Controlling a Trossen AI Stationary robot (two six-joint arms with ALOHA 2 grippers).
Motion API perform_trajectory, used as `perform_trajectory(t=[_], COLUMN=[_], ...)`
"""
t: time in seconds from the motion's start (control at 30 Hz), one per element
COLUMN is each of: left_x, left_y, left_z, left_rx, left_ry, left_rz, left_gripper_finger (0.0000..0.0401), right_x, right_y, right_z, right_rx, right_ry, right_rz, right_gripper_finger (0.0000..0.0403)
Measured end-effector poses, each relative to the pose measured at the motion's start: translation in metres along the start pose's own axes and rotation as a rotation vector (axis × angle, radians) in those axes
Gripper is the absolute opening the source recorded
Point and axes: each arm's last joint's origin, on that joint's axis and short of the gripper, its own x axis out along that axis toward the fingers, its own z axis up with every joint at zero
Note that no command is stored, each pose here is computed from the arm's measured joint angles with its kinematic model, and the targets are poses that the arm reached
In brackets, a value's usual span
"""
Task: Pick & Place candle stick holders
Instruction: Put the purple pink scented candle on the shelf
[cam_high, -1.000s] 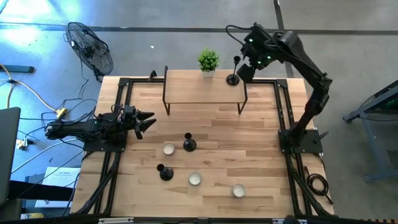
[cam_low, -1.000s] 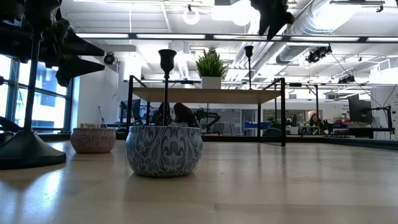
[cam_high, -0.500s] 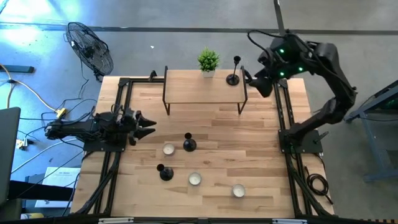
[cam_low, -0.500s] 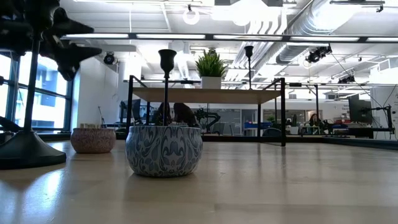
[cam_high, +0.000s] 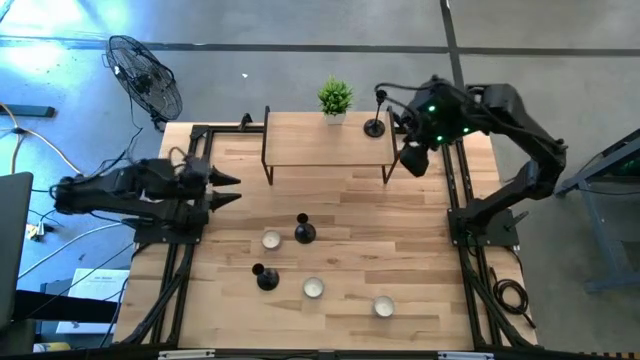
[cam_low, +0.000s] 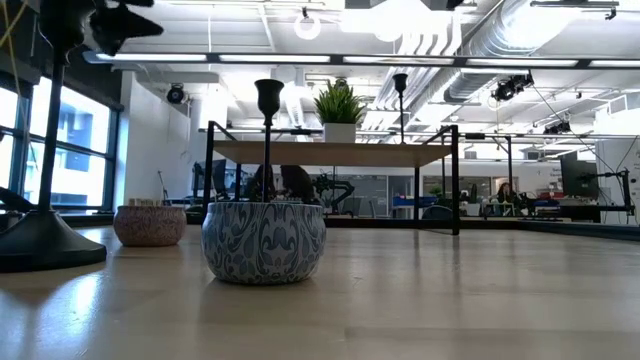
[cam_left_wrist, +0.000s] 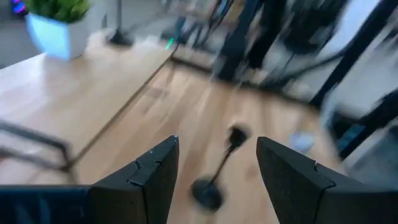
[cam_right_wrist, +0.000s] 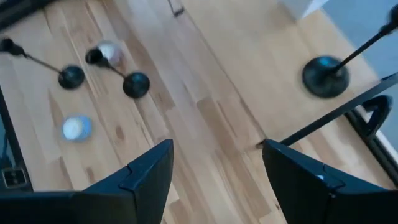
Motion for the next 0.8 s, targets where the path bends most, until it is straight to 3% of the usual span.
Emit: perform_trajectory(t=[0.23, 0.4, 0.57, 0.8], left_x=[0.031, 0.048, 0.061, 0.077], left_y=[-0.017, -0.024, -0.024, -0.026], left_z=[0.038, 0.047, 0.041, 0.034], left_rx=[0.203, 0.289, 0.225, 0.053], left_ry=[0.283, 0.494, 0.671, 0.743], left_rz=[0.025, 0.033, 0.093, 0.169], left_gripper_finger=[0.0213, 0.0213, 0.0213, 0.0213], right_x=[0.036, 0.052, 0.058, 0.058], right_y=[0.013, 0.026, 0.040, 0.054], right_z=[-0.003, -0.006, -0.011, -0.015], right_rx=[-0.040, -0.086, -0.130, -0.178], right_ry=[0.072, 0.096, 0.106, 0.099], right_rz=[0.082, 0.150, 0.191, 0.226], right_gripper_finger=[0.0240, 0.0240, 0.0240, 0.0240])
